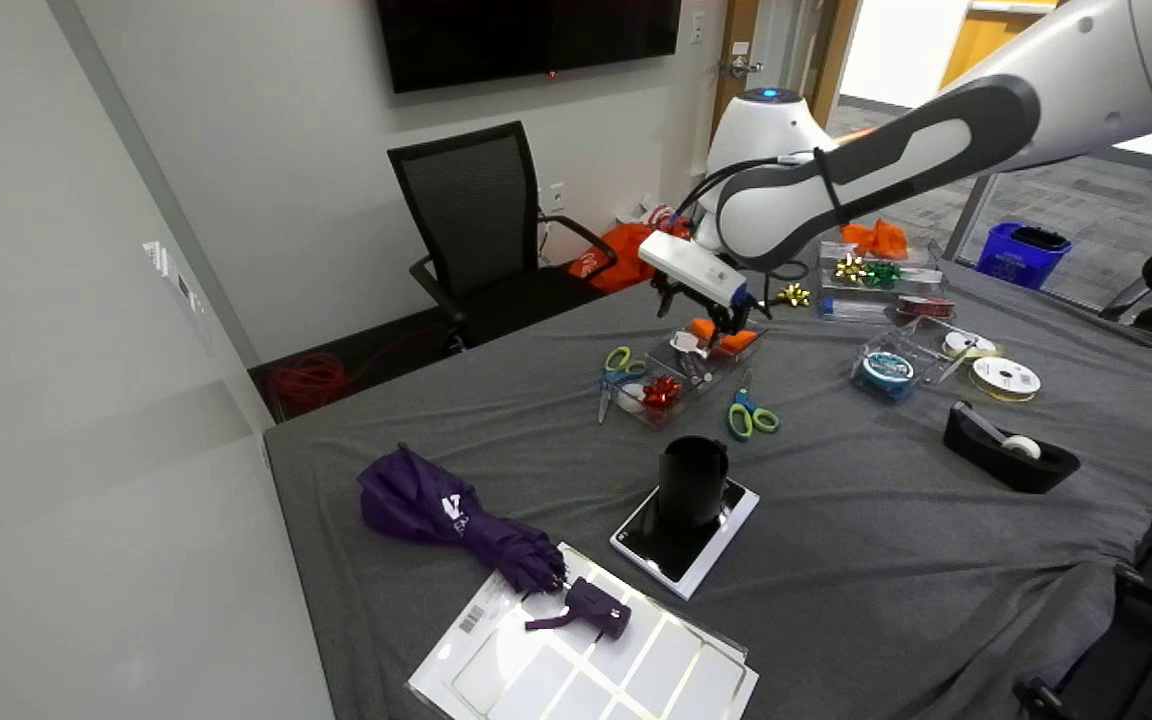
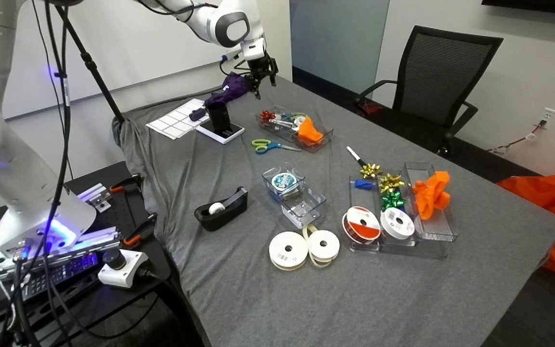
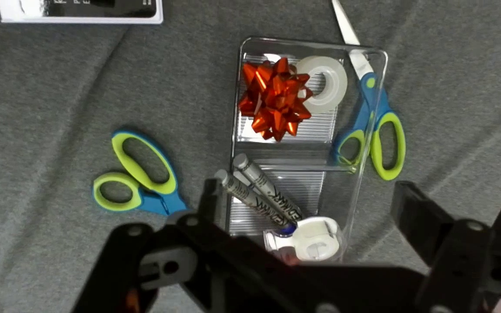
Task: Remove the red ribbons from the clear case on the left and then put them in the bottom compartment of the clear case on the right
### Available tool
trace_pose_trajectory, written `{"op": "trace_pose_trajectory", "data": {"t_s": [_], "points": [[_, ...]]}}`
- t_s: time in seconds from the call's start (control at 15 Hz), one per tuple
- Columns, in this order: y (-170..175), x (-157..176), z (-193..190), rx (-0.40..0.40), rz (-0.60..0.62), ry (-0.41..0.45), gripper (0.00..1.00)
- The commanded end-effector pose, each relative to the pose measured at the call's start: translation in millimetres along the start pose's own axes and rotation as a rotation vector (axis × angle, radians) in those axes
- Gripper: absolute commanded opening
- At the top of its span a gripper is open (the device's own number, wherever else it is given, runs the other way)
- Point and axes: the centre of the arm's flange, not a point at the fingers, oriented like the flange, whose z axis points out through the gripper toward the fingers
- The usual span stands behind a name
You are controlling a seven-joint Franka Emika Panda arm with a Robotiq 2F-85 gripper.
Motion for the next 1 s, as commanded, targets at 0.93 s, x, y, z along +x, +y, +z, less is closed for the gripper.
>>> {"op": "trace_pose_trajectory", "data": {"t_s": [0.93], "points": [[-30.8, 0.3, 97.4, -0.115, 0.074, -0.083, 1.0]]}}
